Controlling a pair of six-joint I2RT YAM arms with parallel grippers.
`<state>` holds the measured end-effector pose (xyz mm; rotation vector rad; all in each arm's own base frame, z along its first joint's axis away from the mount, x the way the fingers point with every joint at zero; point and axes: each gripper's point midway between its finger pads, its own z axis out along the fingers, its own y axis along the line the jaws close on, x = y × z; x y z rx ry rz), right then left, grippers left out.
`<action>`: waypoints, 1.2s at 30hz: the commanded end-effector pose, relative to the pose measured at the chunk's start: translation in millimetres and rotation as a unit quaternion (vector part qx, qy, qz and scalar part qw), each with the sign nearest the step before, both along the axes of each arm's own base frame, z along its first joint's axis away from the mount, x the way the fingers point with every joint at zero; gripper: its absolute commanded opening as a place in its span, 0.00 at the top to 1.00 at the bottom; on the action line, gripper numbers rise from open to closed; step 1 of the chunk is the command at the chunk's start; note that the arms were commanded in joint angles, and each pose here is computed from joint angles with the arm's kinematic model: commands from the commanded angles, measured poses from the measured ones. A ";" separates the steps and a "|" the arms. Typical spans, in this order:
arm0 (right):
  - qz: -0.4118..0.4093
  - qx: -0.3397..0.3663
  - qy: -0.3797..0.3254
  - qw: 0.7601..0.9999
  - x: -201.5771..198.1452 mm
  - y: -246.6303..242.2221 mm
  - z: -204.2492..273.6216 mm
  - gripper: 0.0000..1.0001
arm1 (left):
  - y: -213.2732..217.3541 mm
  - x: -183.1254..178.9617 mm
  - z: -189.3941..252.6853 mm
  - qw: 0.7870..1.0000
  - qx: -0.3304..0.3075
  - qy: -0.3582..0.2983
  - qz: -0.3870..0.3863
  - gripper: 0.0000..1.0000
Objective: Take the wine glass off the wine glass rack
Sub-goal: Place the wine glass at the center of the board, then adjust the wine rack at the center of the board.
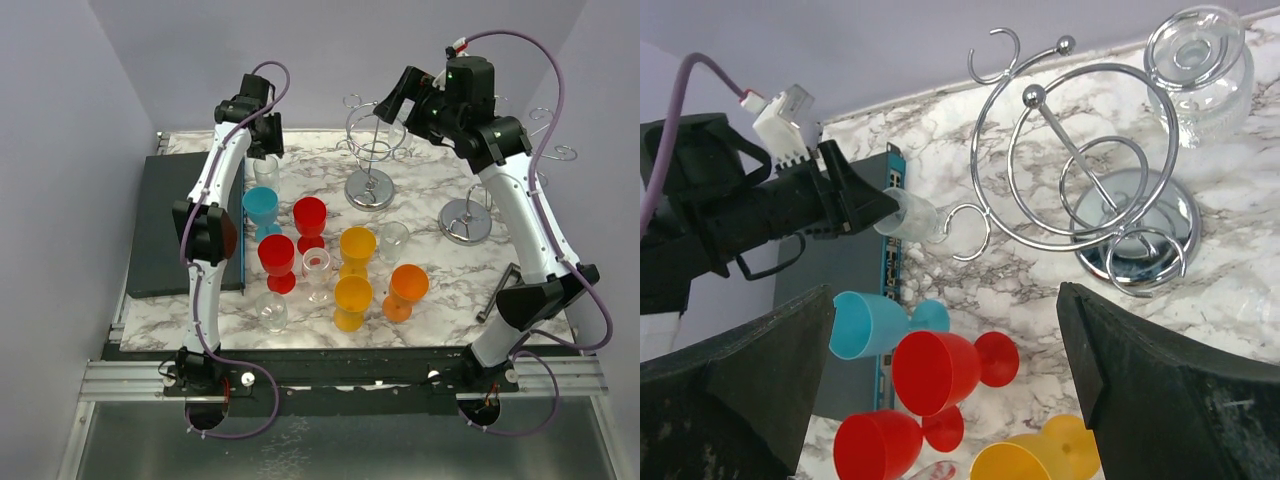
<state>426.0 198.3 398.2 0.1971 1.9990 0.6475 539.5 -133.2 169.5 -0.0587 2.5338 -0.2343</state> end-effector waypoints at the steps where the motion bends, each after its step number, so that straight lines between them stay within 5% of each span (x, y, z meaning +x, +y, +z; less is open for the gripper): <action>1: -0.011 -0.033 0.002 0.999 6.0 -6.2 -2.4 0.00 | -1.4 0.9 67.3 0.997 -0.013 -0.078 0.002 0.48; 9: -0.027 -0.043 -0.002 0.999 10.2 -16.5 -1.9 0.00 | -4.4 -14.2 126.3 0.990 -0.037 -0.133 0.012 0.44; 16: -0.041 -0.059 -0.005 0.997 13.9 -22.6 -4.8 0.01 | -58.8 -56.6 171.5 0.970 -0.186 -0.154 -0.028 0.45; 24: -0.035 -0.095 -0.004 0.995 42.9 -16.4 -12.3 0.22 | -114.7 -80.1 158.0 0.948 -0.294 -0.126 -0.009 0.50; 36: -0.050 -0.128 -0.020 0.990 70.4 -15.1 -23.7 0.30 | -158.3 -81.7 114.0 0.920 -0.382 -0.076 0.043 0.52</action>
